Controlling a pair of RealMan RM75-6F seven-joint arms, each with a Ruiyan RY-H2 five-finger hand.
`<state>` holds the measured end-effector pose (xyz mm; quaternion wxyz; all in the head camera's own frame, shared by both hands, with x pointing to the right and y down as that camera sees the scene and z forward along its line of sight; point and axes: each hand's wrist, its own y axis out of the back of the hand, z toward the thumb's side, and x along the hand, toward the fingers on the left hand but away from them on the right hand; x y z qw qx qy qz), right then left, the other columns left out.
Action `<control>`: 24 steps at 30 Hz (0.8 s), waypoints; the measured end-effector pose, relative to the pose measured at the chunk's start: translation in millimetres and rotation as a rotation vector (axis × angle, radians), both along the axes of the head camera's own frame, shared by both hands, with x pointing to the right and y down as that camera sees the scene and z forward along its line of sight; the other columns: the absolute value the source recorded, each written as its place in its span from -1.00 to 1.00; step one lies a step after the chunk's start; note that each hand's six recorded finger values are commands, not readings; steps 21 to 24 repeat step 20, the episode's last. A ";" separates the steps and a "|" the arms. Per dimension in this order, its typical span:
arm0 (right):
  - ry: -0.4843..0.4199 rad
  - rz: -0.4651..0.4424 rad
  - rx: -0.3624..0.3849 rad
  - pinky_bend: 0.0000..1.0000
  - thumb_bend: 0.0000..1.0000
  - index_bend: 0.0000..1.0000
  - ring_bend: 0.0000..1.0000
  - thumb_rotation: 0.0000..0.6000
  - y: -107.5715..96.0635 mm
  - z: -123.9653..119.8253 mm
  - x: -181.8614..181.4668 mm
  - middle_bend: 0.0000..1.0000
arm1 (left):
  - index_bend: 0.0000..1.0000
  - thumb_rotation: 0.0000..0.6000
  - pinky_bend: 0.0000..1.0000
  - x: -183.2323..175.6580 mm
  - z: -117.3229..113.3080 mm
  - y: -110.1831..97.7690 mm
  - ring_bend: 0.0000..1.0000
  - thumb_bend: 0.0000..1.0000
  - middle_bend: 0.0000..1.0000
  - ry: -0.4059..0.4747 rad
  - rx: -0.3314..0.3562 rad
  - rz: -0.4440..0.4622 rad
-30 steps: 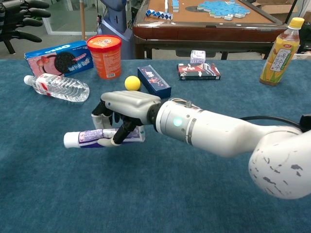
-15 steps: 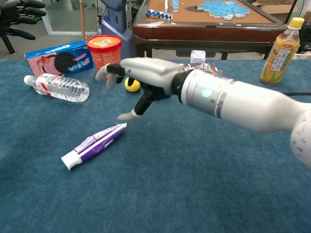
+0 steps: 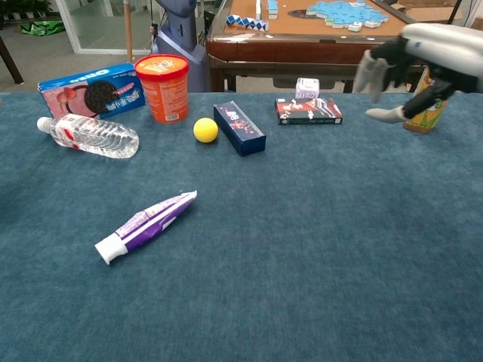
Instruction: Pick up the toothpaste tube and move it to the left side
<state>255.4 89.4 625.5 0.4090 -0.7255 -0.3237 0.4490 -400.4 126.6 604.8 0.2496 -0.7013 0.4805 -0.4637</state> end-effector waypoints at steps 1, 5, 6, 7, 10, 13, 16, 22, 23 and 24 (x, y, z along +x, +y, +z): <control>0.021 0.025 0.012 -0.25 -0.31 -0.11 -0.17 1.00 2.1 -3.2 13.7 0.07 | -1.00 1.00 -0.70 -7.3 -1.4 2.4 -0.94 -0.60 -0.94 -0.037 0.015 0.000; 0.074 0.107 0.043 -0.21 -0.31 -0.06 -0.11 1.00 13.5 -14.1 53.3 0.12 | -1.00 1.00 -0.70 -25.1 -9.0 13.0 -0.94 -0.60 -0.92 -0.118 0.062 -0.010; 0.087 0.124 0.049 -0.21 -0.31 -0.05 -0.11 1.00 16.9 -16.7 62.0 0.13 | -1.00 1.00 -0.70 -28.1 -10.9 16.1 -0.94 -0.60 -0.92 -0.133 0.070 -0.011; 0.104 0.146 0.055 -0.20 -0.31 -0.05 -0.10 1.00 22.0 -20.1 72.8 0.13 | -1.00 1.00 -0.70 -31.2 -13.3 20.4 -0.94 -0.60 -0.92 -0.153 0.079 -0.010; 0.149 0.196 0.064 -0.19 -0.31 -0.04 -0.10 1.00 36.4 -27.4 96.8 0.13 | -1.00 1.00 -0.70 -35.9 -17.2 32.0 -0.94 -0.60 -0.92 -0.209 0.087 0.001; 0.186 0.250 0.070 -0.19 -0.31 -0.04 -0.10 1.00 52.2 -34.9 117.5 0.13 | -1.00 1.00 -0.70 -38.4 -21.2 47.2 -0.94 -0.60 -0.92 -0.260 0.082 0.009; 0.214 0.302 0.076 -0.19 -0.31 -0.01 -0.07 1.00 68.1 -43.0 134.8 0.15 | -1.00 1.00 -0.70 -37.4 -26.5 63.1 -0.94 -0.60 -0.92 -0.296 0.074 0.015; 0.237 0.365 0.080 -0.19 -0.31 0.01 -0.07 1.00 88.9 -52.6 153.3 0.15 | -1.00 1.00 -0.70 -32.9 -32.0 82.6 -0.94 -0.60 -0.92 -0.326 0.053 0.023; 0.237 0.365 0.080 -0.19 -0.31 0.01 -0.07 1.00 88.9 -52.6 153.3 0.15 | -1.00 1.00 -0.70 -32.9 -32.0 82.6 -0.94 -0.60 -0.92 -0.326 0.053 0.023; 0.237 0.365 0.080 -0.19 -0.31 0.01 -0.07 1.00 88.9 -52.6 153.3 0.15 | -1.00 1.00 -0.70 -32.9 -32.0 82.6 -0.94 -0.60 -0.92 -0.326 0.053 0.023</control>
